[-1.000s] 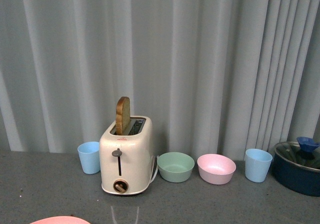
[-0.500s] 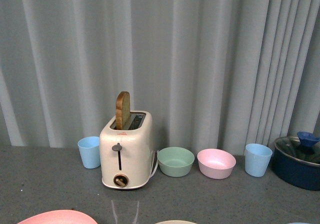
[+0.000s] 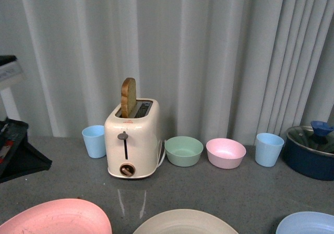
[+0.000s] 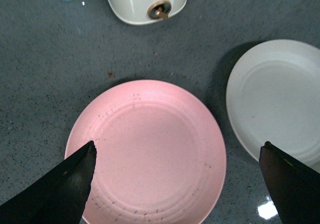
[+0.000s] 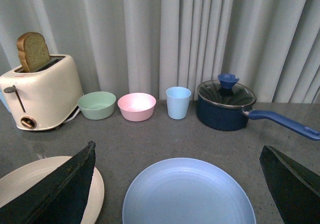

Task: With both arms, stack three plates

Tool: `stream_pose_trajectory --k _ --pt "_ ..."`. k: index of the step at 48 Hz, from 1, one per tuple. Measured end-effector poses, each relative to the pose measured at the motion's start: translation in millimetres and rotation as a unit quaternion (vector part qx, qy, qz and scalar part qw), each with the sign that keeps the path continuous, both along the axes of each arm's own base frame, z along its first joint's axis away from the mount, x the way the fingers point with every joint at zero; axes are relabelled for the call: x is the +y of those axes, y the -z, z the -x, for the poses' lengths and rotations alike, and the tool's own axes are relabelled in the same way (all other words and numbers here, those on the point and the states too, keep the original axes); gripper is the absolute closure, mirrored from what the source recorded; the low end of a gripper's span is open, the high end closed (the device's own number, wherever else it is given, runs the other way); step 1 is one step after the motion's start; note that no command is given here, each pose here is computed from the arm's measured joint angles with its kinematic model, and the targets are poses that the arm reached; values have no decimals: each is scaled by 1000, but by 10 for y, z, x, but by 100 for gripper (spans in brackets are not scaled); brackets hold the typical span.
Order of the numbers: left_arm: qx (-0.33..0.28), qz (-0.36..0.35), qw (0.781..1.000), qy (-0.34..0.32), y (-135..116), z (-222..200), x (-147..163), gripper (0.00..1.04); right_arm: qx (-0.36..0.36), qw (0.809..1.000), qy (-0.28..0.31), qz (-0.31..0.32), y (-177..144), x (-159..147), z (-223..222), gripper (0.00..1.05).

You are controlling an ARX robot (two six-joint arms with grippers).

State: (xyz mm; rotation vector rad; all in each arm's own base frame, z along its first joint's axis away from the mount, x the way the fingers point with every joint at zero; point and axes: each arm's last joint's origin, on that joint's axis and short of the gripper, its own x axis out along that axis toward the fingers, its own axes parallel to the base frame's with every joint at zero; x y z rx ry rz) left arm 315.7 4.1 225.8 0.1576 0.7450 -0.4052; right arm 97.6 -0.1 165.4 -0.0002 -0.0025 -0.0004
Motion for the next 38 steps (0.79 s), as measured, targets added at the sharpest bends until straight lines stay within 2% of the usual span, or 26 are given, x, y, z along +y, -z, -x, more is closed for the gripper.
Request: stream_pose_trajectory --k 7,14,27,38 --pt "62 -30 998 -6 155 -478 148 7 0 1000 0 0 0 0 0 7" --pt "107 -48 993 -10 416 -685 352 7 0 1000 0 0 0 0 0 7" --pt "189 -71 979 -21 1013 -747 780 7 0 1000 0 0 0 0 0 7" --pt "204 -69 976 -25 1218 -753 847 7 0 1000 0 0 0 0 0 7"
